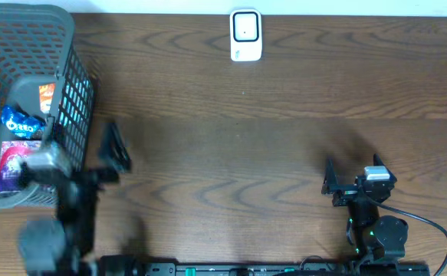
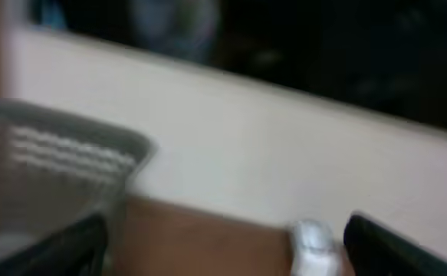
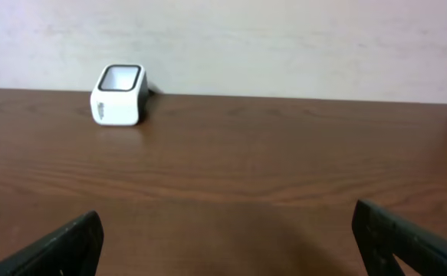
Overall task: Scan the item barcode
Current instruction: 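Reach the left gripper into the basket and grasp the purple-pink floral pack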
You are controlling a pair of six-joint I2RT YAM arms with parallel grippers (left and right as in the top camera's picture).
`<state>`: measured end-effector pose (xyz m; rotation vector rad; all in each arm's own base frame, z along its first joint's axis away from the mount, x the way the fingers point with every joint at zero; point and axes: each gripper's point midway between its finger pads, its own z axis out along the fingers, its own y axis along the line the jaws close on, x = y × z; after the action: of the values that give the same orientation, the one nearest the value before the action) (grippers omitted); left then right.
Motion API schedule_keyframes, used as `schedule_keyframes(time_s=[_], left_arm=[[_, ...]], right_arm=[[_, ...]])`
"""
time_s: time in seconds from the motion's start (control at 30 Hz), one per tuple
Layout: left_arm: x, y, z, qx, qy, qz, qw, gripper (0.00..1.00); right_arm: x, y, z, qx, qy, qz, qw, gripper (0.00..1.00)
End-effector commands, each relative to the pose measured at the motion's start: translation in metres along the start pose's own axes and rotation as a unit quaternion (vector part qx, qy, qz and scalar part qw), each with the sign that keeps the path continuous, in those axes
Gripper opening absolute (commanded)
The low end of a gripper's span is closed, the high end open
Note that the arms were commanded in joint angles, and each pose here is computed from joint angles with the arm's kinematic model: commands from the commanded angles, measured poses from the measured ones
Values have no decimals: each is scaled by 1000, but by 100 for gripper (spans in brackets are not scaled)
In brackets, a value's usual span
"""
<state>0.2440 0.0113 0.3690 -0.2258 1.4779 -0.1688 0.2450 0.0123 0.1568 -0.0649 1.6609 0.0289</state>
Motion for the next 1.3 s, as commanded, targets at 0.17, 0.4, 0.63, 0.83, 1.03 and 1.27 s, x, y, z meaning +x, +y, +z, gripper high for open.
schedule_keyframes(time_s=[0.17, 0.4, 0.63, 0.83, 1.03, 1.27], left_arm=[[-68, 64, 104, -220, 180, 77, 956, 98], [-66, 135, 125, -285, 269, 33, 919, 98], [-16, 202, 106, -403, 314, -90, 855, 98], [34, 262, 67, -539, 320, -246, 740, 98], [99, 284, 57, -553, 436, -224, 673, 84], [172, 296, 47, -595, 491, -259, 582, 84]], right_arm=[[2, -3, 0, 7, 1, 4, 1000, 99], [2, -3, 0, 8, 1, 4, 1000, 99], [2, -3, 0, 8, 1, 4, 1000, 99], [2, -3, 0, 7, 1, 4, 1000, 99], [2, -3, 0, 7, 1, 4, 1000, 99], [2, -3, 0, 8, 1, 4, 1000, 99]])
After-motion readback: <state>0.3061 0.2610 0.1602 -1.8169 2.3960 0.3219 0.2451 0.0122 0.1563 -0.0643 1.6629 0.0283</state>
